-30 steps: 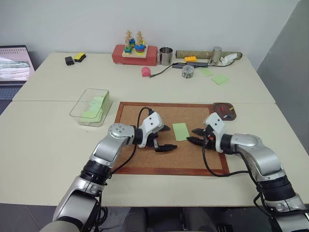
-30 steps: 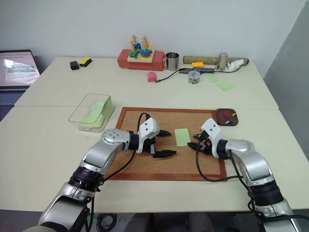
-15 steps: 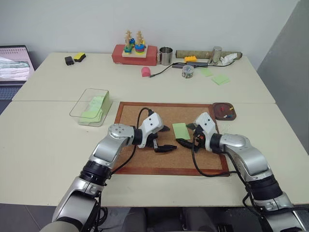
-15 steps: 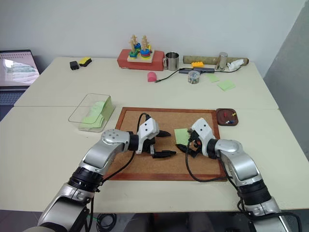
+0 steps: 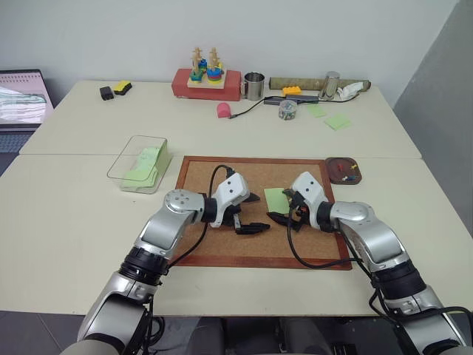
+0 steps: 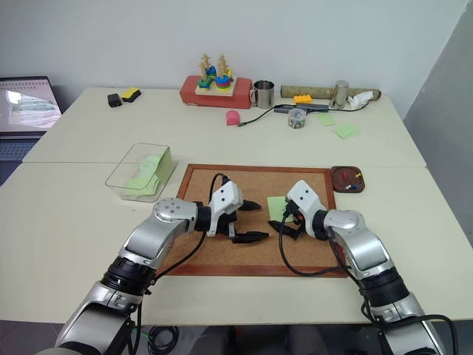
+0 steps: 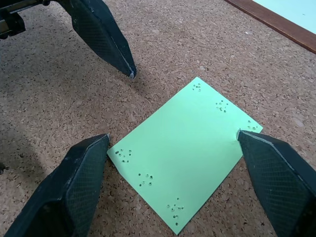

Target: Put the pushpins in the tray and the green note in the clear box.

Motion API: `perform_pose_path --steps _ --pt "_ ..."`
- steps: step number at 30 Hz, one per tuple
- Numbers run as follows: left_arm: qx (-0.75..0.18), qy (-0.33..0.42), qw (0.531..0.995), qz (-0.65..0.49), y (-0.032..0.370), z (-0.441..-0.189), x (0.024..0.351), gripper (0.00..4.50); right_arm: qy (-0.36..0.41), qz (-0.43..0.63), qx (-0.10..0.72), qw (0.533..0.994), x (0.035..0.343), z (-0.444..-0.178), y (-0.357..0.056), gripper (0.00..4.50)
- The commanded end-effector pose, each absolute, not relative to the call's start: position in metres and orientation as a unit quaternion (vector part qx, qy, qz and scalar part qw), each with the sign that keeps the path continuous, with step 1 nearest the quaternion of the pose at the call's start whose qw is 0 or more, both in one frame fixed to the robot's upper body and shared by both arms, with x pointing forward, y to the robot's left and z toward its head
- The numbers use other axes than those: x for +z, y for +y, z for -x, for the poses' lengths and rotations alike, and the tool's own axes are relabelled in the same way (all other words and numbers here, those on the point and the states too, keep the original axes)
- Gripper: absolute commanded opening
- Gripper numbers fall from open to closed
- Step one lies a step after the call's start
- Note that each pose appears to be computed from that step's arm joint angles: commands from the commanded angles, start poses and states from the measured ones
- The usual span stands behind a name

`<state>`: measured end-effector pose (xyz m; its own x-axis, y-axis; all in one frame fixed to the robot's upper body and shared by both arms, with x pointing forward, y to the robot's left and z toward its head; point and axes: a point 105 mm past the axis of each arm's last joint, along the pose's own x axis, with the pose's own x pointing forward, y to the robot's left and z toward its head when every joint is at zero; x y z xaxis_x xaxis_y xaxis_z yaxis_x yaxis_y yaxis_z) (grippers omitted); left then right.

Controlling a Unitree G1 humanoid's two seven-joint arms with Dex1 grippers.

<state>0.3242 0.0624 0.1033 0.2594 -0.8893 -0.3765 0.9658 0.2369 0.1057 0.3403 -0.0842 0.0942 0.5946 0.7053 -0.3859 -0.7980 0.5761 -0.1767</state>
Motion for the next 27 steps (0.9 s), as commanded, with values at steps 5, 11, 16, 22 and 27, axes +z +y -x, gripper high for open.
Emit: perform_pose_path --steps 5,11,16,22,27 --pt "-0.602 0.096 0.777 -0.157 0.061 -0.322 0.116 4.5 0.179 0.167 0.405 0.881 0.075 -0.34 -0.093 3.41" --pt "-0.603 0.096 0.776 -0.155 0.06 -0.321 0.116 4.5 0.195 0.146 0.389 0.889 0.072 -0.341 -0.099 2.37" --pt "-0.604 0.097 0.776 -0.153 0.059 -0.32 0.116 4.5 0.216 0.114 0.376 0.894 0.068 -0.34 -0.102 1.36" --pt "-0.602 0.099 0.778 -0.153 0.06 -0.32 0.115 4.5 0.206 0.105 0.374 0.898 0.074 -0.34 -0.105 0.29" --pt "-0.591 0.095 0.788 -0.144 0.063 -0.323 0.118 4.5 0.135 0.113 0.41 0.895 0.099 -0.336 -0.094 0.03"
